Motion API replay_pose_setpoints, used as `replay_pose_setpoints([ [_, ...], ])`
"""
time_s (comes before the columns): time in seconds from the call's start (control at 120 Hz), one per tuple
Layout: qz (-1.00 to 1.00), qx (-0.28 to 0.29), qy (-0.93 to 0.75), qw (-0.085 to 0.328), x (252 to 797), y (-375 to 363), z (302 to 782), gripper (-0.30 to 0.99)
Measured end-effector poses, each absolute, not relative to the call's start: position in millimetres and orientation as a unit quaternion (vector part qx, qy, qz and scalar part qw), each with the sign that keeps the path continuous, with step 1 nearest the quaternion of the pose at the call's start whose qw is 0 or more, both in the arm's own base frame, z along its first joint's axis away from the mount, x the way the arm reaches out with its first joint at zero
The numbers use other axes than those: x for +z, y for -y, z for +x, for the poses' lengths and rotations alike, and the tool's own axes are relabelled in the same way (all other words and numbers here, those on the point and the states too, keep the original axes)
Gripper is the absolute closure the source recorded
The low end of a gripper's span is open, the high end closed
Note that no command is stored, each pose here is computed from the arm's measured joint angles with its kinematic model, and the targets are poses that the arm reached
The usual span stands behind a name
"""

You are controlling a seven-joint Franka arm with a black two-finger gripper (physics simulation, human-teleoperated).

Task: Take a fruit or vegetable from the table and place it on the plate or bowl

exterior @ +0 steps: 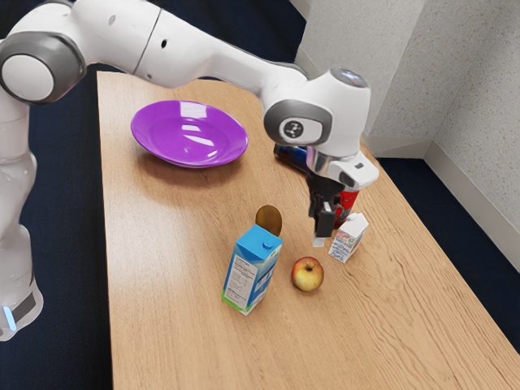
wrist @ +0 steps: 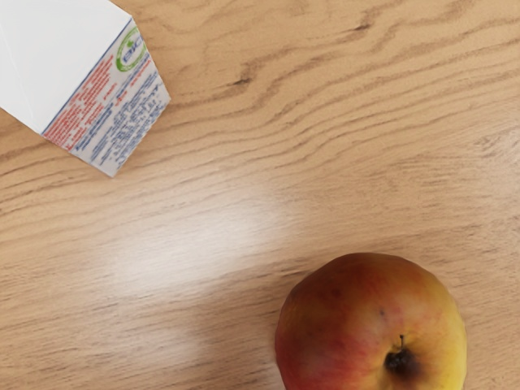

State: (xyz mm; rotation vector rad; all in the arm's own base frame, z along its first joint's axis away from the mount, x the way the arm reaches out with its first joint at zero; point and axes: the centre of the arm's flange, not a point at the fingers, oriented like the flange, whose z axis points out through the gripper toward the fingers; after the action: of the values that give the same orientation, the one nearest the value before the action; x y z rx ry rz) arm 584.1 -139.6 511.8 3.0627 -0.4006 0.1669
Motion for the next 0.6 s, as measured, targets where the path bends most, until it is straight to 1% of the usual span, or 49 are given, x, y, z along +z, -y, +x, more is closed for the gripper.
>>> replay_pose_setpoints([
  [0.192, 0.991, 0.052, 0.123, 0.025, 492, 149, 579, 0.0],
  [0.6, 0.989, 0.058, 0.133, 0.035, 489, 185, 571, 0.0],
])
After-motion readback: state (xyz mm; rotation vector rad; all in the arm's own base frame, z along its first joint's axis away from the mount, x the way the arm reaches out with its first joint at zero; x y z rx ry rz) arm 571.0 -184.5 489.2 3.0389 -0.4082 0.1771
